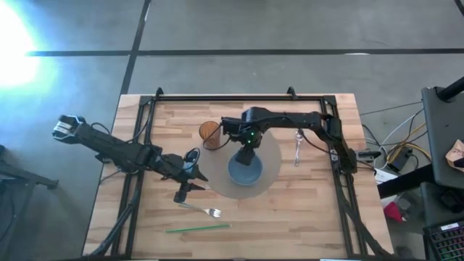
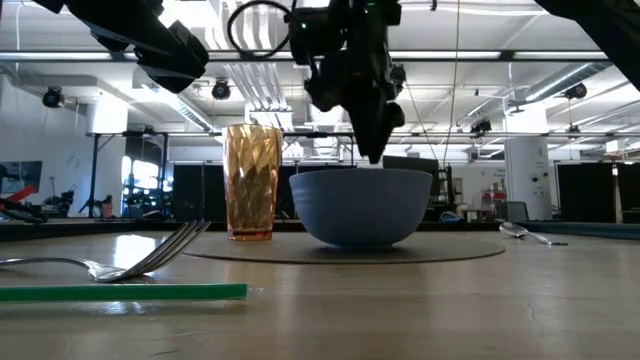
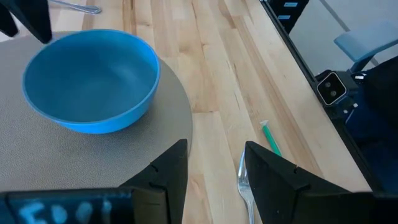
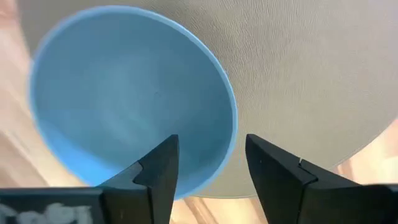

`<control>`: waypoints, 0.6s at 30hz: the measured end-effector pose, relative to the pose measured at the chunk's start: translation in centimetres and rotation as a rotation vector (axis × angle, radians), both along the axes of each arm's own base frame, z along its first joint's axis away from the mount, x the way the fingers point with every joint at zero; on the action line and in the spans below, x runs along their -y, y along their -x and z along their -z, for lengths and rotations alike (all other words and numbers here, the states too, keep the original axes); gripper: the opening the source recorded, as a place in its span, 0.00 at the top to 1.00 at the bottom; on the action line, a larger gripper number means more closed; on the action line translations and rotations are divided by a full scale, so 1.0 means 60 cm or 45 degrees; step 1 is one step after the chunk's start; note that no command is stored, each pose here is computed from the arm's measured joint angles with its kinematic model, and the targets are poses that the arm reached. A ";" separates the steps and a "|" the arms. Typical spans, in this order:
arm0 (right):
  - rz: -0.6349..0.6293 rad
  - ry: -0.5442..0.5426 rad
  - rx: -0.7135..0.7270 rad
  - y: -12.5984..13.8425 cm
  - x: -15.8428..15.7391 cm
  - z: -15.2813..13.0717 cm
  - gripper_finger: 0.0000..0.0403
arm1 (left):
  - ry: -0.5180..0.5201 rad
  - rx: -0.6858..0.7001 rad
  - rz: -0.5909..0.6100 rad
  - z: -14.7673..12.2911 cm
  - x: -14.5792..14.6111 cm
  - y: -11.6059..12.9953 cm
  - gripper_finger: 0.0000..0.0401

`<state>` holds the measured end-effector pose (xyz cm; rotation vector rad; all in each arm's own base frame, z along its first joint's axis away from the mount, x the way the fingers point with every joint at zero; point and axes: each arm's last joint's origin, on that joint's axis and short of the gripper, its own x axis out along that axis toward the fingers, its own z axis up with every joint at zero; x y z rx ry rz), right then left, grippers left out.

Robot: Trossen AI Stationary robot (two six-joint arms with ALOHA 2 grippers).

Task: Pick & Place Utensil
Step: Put the fork into the bowl

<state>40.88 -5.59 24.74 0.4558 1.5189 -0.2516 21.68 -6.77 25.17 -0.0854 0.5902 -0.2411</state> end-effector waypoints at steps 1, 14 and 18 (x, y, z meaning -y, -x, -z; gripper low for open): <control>-0.014 0.006 0.007 0.000 0.000 -0.007 0.55 | -0.001 0.001 -0.002 0.000 0.000 0.000 0.62; -0.194 0.154 0.053 0.058 -0.007 -0.101 0.58 | -0.040 0.034 -0.033 -0.002 -0.001 -0.002 0.62; -0.186 0.195 0.159 0.096 -0.016 -0.138 0.59 | -0.066 0.042 -0.074 -0.002 -0.003 -0.002 0.62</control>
